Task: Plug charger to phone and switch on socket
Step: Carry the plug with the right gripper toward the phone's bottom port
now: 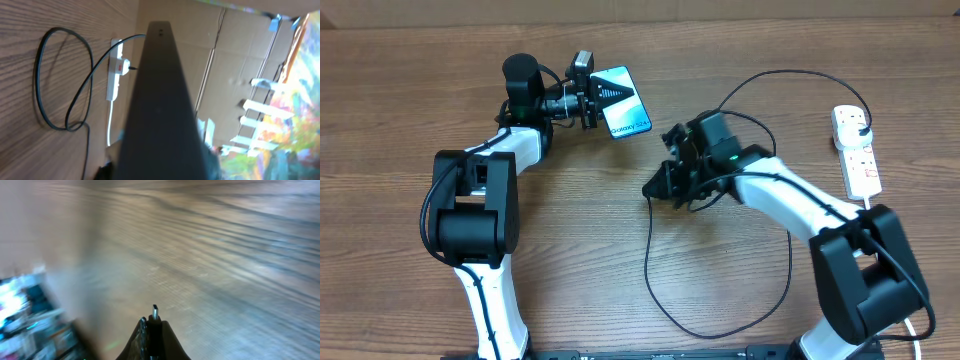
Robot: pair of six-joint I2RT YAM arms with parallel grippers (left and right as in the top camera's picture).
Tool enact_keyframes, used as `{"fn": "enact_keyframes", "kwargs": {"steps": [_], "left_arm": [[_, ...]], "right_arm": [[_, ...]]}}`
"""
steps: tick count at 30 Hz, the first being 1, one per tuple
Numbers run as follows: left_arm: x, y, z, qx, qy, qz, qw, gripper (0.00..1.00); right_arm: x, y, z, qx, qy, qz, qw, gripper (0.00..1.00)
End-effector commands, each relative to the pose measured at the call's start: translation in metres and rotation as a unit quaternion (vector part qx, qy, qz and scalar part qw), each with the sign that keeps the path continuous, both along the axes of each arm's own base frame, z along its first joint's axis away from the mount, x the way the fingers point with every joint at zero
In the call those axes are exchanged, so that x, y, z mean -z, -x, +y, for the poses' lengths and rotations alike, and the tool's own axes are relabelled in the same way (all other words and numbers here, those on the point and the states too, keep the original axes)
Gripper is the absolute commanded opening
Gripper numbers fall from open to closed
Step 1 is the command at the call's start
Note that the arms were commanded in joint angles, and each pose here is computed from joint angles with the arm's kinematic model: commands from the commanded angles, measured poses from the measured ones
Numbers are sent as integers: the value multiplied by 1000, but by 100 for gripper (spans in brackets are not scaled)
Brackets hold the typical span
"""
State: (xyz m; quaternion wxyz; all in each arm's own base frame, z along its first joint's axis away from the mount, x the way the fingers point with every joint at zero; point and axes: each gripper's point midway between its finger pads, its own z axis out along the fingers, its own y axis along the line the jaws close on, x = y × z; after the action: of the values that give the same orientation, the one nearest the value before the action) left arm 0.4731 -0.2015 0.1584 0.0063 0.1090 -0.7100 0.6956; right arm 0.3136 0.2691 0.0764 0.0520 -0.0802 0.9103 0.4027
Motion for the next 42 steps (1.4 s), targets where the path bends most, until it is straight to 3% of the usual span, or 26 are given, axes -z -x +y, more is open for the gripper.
{"fn": "enact_keyframes", "kwargs": {"steps": [1, 14, 26, 42], "left_arm": [[-15, 2, 2, 19, -2, -76, 997, 4], [-17, 19, -13, 66, -1, -140, 988, 5], [-15, 22, -44, 63, -3, -119, 991, 5], [-30, 20, -46, 57, 10, -103, 993, 4]], "right_arm": [[-50, 8, 5, -62, -126, -4, 990, 4], [-93, 14, -24, -111, -268, -25, 957, 4], [-105, 9, -21, -131, -292, -64, 945, 4], [-101, -6, -21, -110, -273, -74, 953, 4]]}}
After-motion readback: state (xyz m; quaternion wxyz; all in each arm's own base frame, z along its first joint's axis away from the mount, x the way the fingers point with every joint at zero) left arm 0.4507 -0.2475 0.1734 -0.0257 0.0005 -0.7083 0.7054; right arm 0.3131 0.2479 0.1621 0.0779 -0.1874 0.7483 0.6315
